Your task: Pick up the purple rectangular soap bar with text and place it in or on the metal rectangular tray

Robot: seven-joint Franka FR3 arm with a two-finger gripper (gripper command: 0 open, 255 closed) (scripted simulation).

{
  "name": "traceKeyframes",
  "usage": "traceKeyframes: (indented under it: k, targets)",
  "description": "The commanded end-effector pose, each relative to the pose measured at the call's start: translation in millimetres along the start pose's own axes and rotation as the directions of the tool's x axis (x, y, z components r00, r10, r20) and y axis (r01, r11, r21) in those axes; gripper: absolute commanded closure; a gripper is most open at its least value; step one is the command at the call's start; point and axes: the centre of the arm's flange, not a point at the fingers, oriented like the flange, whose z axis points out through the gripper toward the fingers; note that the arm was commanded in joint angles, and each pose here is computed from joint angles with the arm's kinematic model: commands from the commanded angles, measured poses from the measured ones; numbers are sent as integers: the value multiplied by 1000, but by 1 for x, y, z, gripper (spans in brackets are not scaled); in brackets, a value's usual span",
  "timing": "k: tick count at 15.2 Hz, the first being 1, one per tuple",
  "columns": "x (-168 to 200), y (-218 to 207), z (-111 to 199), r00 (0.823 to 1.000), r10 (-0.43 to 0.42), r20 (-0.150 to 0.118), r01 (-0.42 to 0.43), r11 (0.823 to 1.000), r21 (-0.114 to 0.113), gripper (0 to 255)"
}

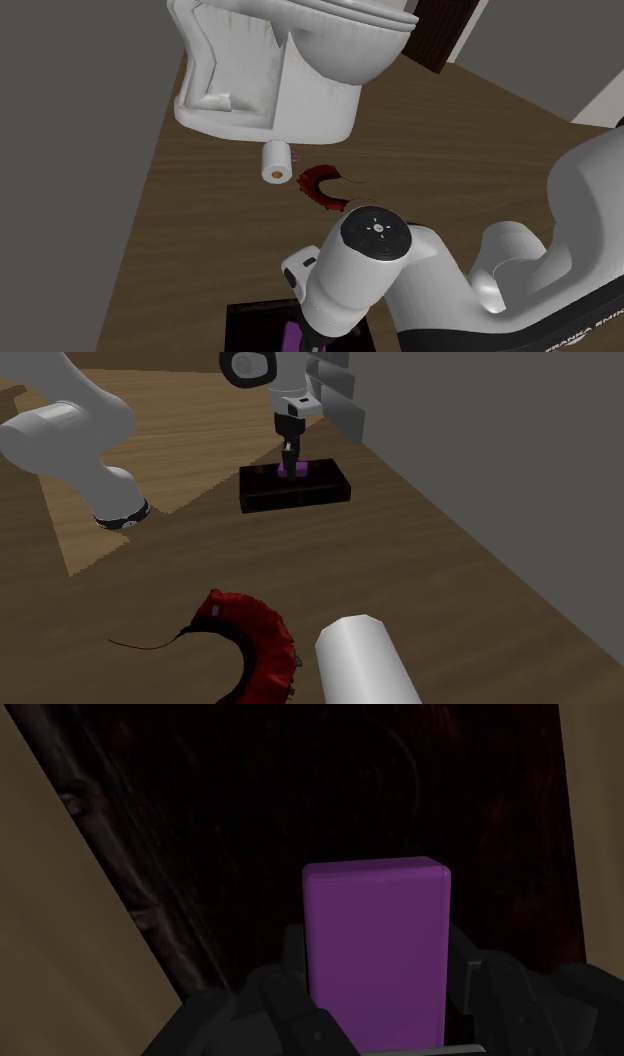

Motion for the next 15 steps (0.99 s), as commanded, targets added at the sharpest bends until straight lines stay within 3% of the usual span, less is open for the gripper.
traceKeyframes:
  k: [1, 5, 6, 11, 15]
  targets:
    - [0, 0, 2, 1000, 0, 0, 0, 1000, 0, 255]
    - [0, 0, 2, 1000, 0, 0, 0, 1000, 0, 255]
    - [0, 0, 2, 1000, 0, 0, 0, 1000, 0, 0]
    - [0, 0, 2, 1000, 0, 0, 0, 1000, 0, 0]
    - [0, 0, -48, 1000, 0, 0, 0, 1000, 0, 0]
